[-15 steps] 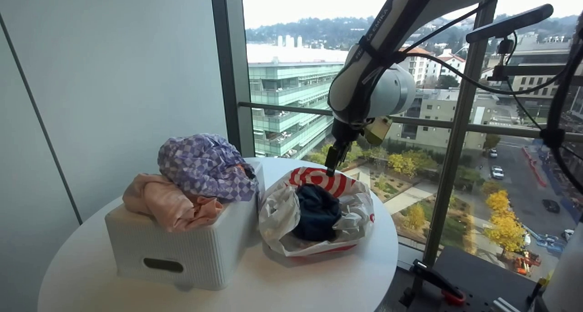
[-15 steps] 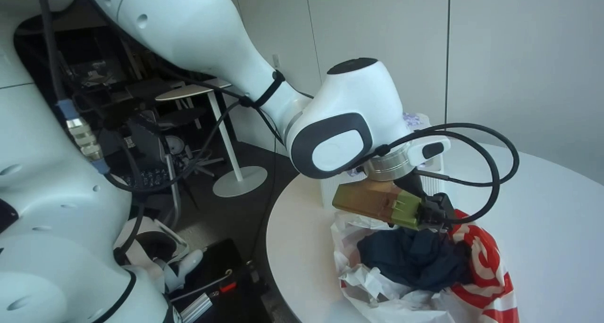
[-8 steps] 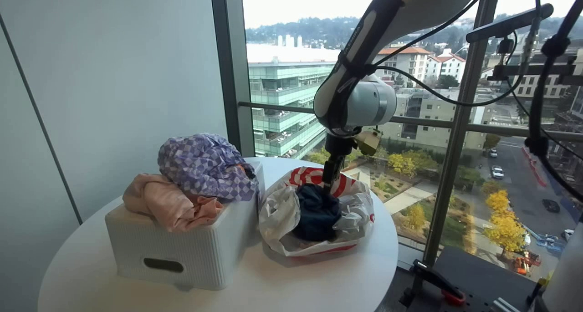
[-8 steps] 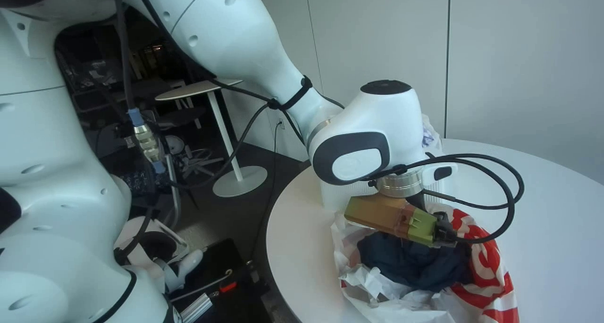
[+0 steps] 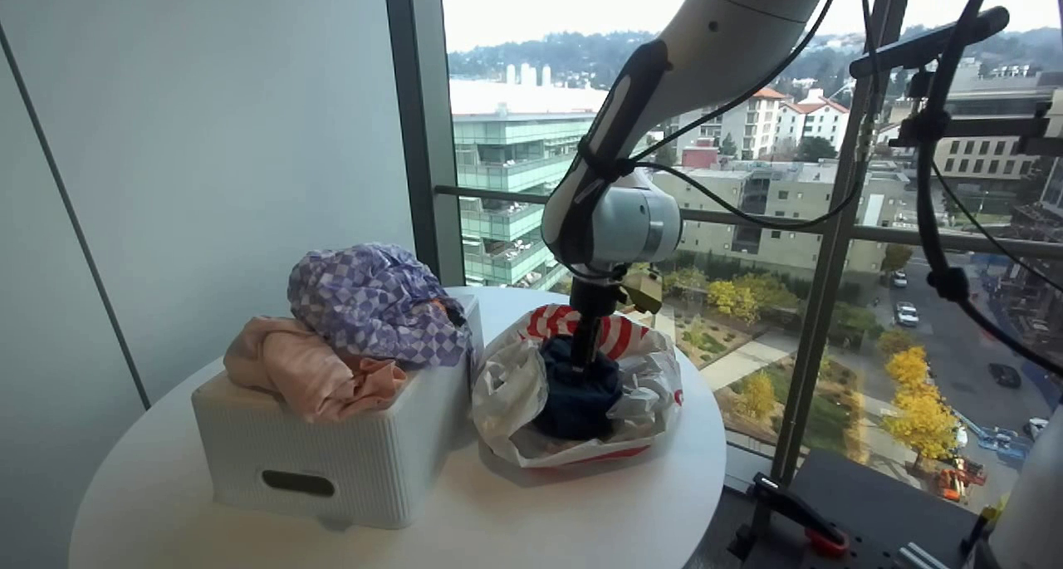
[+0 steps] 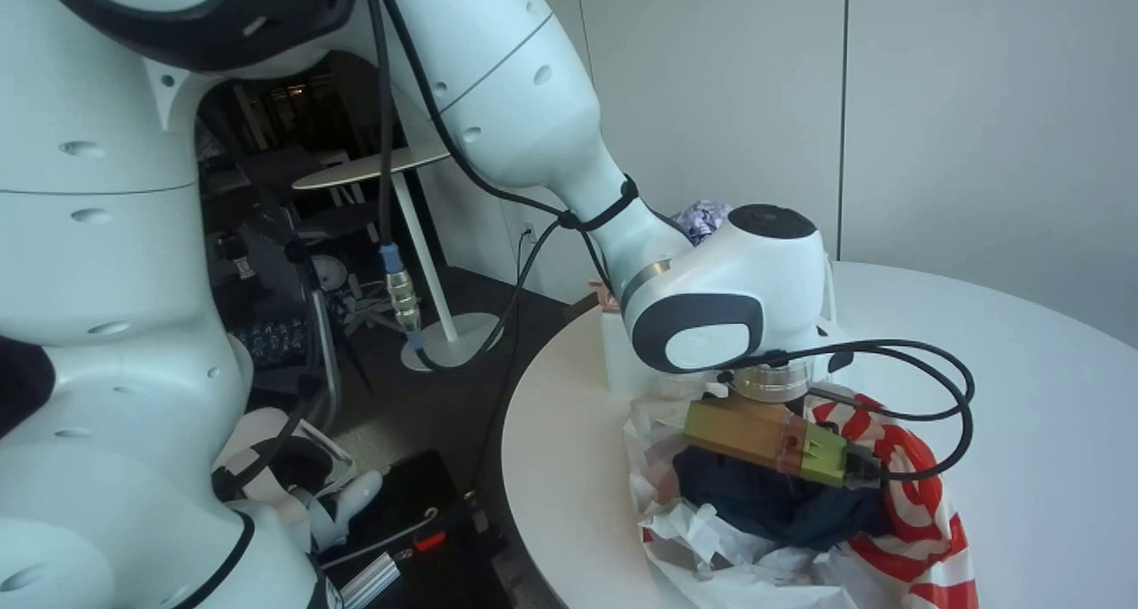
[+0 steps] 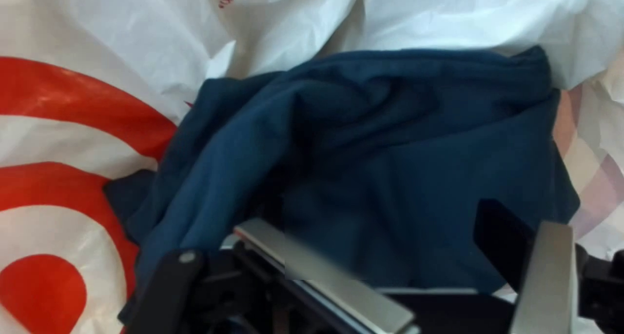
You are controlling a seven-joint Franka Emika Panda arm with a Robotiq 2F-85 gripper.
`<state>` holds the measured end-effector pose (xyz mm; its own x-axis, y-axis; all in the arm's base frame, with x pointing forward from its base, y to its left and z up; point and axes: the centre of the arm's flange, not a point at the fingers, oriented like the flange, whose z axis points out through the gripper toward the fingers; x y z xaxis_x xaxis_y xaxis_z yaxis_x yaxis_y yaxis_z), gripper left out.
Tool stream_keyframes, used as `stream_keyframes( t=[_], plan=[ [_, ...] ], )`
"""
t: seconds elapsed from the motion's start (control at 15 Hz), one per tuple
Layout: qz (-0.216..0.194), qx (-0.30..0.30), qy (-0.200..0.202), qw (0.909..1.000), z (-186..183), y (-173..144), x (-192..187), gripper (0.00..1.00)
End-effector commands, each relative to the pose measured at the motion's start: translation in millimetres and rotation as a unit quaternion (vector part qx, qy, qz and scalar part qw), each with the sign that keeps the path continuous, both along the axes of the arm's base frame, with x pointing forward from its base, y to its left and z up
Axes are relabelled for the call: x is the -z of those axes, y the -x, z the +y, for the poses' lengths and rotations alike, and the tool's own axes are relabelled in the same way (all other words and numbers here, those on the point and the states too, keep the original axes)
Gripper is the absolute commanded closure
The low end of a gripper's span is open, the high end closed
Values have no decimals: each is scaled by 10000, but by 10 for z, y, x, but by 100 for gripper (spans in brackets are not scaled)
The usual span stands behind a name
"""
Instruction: Put the clothes in the bag on top of the basket
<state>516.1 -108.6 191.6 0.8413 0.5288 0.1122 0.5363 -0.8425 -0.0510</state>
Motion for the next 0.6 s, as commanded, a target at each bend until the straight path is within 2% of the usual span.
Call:
stream_keyframes(
  t=[0.0,0.13,0.4,0.47,0.53],
  plan=[
    [-55,-114,-46,9999,-79,-288,223,0],
    [127,-33,-122,9998,-68,-358,330,0],
    [135,-162,-50,9998,-58,-425,486,0],
    [145,-180,-68,9997,-52,-430,481,23],
    [151,-179,-59,9997,-42,-435,469,27]
  ],
)
